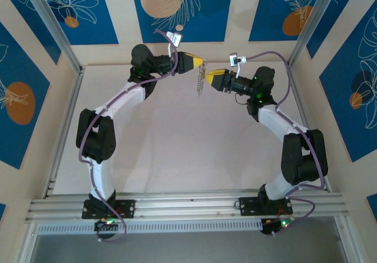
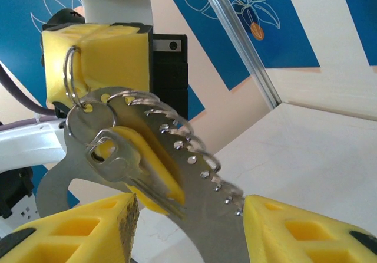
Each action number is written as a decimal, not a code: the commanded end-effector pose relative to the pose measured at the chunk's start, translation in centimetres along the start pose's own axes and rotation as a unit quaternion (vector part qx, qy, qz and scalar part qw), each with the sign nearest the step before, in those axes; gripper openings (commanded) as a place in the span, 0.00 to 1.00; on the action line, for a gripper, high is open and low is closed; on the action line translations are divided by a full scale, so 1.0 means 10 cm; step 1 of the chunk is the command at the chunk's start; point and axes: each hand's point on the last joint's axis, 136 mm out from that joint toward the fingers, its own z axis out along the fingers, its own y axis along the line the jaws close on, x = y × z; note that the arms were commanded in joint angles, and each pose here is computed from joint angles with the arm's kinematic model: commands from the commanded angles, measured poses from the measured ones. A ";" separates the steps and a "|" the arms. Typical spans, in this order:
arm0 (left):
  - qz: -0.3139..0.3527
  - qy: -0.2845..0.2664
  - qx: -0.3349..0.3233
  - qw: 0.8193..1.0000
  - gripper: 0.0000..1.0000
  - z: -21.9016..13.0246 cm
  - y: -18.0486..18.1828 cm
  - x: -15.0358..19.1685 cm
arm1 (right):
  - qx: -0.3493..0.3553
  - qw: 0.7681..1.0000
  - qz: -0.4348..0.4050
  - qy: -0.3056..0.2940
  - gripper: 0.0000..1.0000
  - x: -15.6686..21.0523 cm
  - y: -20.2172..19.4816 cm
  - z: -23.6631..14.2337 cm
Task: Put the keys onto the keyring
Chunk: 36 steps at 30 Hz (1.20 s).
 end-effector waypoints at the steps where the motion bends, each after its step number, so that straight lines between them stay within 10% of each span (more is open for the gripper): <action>1: 0.037 0.002 0.020 0.999 0.00 0.05 -0.20 -0.09 | -0.021 0.999 -0.026 -0.012 0.51 -0.17 0.13 0.05; 36: 0.041 0.001 0.016 0.999 0.00 0.04 -0.24 -0.11 | -0.038 0.999 -0.038 -0.006 0.45 -0.10 0.42 0.00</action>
